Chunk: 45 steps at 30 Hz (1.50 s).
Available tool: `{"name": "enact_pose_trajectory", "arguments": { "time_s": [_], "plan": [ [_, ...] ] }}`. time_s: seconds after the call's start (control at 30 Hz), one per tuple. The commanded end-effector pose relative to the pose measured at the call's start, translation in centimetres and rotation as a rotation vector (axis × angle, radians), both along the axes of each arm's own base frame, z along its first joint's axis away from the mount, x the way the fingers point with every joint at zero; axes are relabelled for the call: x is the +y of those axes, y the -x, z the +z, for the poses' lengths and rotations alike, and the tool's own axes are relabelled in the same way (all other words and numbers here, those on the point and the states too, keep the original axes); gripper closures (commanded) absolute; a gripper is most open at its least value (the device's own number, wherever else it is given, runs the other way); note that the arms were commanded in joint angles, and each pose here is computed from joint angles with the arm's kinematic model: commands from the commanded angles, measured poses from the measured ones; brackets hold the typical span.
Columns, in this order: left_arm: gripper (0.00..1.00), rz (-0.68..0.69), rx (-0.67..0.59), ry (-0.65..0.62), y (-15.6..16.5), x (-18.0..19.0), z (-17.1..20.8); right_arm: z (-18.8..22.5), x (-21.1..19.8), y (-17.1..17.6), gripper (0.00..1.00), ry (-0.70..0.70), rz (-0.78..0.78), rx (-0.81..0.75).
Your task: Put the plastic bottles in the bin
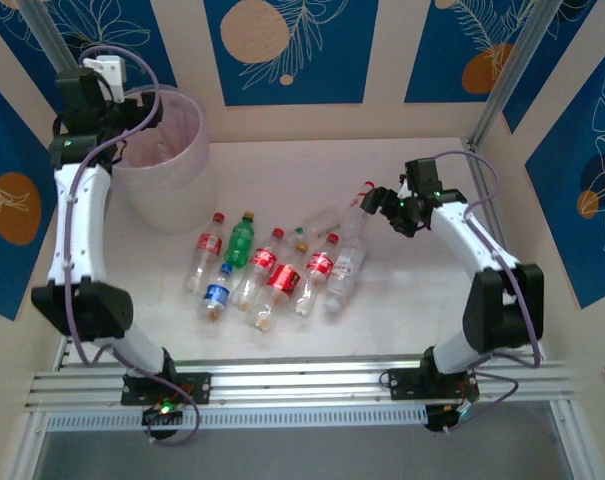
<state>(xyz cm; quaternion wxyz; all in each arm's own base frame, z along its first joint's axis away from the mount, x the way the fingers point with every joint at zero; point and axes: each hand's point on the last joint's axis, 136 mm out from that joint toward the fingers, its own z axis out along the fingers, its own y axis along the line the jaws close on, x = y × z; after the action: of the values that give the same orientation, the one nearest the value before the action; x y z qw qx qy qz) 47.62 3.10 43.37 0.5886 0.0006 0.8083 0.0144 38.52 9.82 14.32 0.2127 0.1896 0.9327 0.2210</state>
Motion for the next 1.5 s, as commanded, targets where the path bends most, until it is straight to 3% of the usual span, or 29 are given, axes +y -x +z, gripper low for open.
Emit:
{"name": "enact_pose_trajectory", "arguments": {
  "time_s": [0.0,0.13,0.33,0.53,0.7,0.8,0.97,1.13,1.3,1.4,1.47],
  "plan": [
    [0.03,0.026,-0.015,0.006,4.7,-1.4,1.4,-1.3,-0.1,-3.1,0.11,0.013,-0.035,0.018],
    [0.04,-0.048,-0.014,0.104,8.4,-5.2,0.0,-3.6,0.4,-6.3,0.12,0.035,-0.059,0.063],
    [0.04,-0.199,0.137,0.150,12.1,-12.0,-5.1,-6.9,0.2,-9.7,0.12,0.091,-0.105,0.150],
    [0.03,-0.323,0.247,0.201,14.9,-18.8,-10.6,-9.3,1.0,-10.7,0.10,0.112,-0.110,0.198],
    [0.02,-0.362,0.349,0.330,16.0,-22.8,-16.5,-10.6,1.6,-10.8,0.14,0.129,-0.108,0.212],
    [0.03,-0.375,0.345,0.394,15.8,-24.0,-17.5,-11.0,1.3,-10.8,0.19,0.152,-0.116,0.209],
    [0.02,-0.397,0.375,0.350,15.7,-24.7,-17.8,-11.3,0.6,-10.4,0.25,0.163,-0.133,0.212],
    [0.02,-0.427,0.385,0.385,15.4,-25.8,-18.2,-11.2,0.5,-10.4,0.32,0.145,-0.145,0.197],
    [0.03,-0.433,0.400,0.386,15.3,-26.2,-18.7,-10.9,0.0,-10.3,0.34,0.166,-0.151,0.191],
    [0.02,-0.439,0.404,0.379,15.4,-26.3,-18.6,-10.1,-0.2,-10.2,0.46,0.172,-0.149,0.159],
    [0.02,-0.444,0.403,0.383,15.5,-26.4,-18.5,-9.6,-0.3,-10.3,0.49,0.157,-0.145,0.146]
  ]
}}
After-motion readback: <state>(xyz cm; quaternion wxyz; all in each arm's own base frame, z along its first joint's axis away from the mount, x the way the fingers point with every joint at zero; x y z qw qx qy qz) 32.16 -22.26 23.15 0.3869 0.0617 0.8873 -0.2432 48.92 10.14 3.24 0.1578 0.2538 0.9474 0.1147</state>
